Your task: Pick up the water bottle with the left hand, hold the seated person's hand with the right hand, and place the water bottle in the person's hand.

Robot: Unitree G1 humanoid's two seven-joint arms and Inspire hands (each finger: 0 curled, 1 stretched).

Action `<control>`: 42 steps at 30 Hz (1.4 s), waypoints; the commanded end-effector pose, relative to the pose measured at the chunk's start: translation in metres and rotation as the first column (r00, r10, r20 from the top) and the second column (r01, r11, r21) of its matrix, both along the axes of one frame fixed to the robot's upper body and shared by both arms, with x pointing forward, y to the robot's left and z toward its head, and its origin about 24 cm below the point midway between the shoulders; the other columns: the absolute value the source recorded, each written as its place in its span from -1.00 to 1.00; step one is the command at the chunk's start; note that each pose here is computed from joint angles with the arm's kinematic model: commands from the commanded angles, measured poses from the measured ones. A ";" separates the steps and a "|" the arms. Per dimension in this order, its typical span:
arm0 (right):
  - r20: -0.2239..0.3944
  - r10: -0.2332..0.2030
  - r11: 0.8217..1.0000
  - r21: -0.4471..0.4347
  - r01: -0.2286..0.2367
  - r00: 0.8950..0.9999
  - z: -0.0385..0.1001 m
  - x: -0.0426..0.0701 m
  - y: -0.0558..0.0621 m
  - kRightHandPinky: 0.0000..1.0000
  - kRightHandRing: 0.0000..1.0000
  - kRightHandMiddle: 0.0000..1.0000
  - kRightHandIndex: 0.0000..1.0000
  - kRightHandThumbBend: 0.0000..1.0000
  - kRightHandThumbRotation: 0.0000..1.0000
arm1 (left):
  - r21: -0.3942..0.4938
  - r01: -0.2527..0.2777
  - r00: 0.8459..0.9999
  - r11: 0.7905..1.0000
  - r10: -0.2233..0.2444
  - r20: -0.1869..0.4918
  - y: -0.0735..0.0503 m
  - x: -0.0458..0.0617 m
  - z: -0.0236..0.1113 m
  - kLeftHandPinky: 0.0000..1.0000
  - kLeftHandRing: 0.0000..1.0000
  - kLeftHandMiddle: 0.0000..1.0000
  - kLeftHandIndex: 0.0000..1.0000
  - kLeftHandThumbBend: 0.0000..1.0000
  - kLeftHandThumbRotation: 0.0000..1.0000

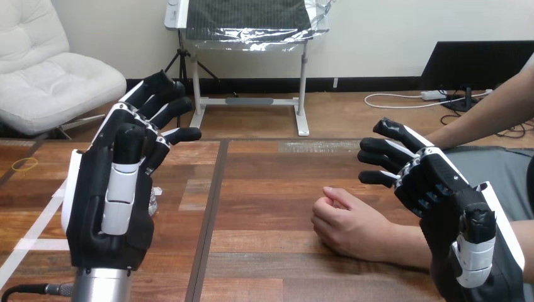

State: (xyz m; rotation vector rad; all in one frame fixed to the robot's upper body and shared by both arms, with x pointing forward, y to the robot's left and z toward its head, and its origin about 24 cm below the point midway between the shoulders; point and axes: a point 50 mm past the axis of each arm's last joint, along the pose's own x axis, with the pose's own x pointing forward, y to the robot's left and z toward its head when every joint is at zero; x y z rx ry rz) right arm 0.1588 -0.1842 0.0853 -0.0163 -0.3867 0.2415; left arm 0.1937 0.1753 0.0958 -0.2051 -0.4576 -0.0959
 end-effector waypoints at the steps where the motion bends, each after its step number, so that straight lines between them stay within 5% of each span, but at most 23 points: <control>1: 0.083 0.014 1.000 -0.014 -0.013 0.996 0.015 0.009 0.001 0.46 0.62 0.62 0.70 1.00 1.00 | 0.012 0.022 0.995 1.000 -0.023 0.093 -0.003 0.007 0.020 0.27 0.56 0.57 0.53 0.44 0.51; 30: 0.076 0.022 1.000 -0.006 -0.022 0.997 0.016 0.009 0.000 0.46 0.62 0.62 0.68 1.00 1.00 | 0.039 0.012 0.995 0.999 -0.016 0.098 -0.004 0.008 0.021 0.28 0.55 0.56 0.53 0.40 0.51; 42: 0.074 0.015 1.000 -0.012 -0.014 0.997 0.016 0.008 0.000 0.45 0.60 0.62 0.67 1.00 1.00 | 0.107 -0.049 0.995 0.993 0.039 0.097 -0.001 0.008 0.019 0.28 0.52 0.53 0.51 0.46 0.26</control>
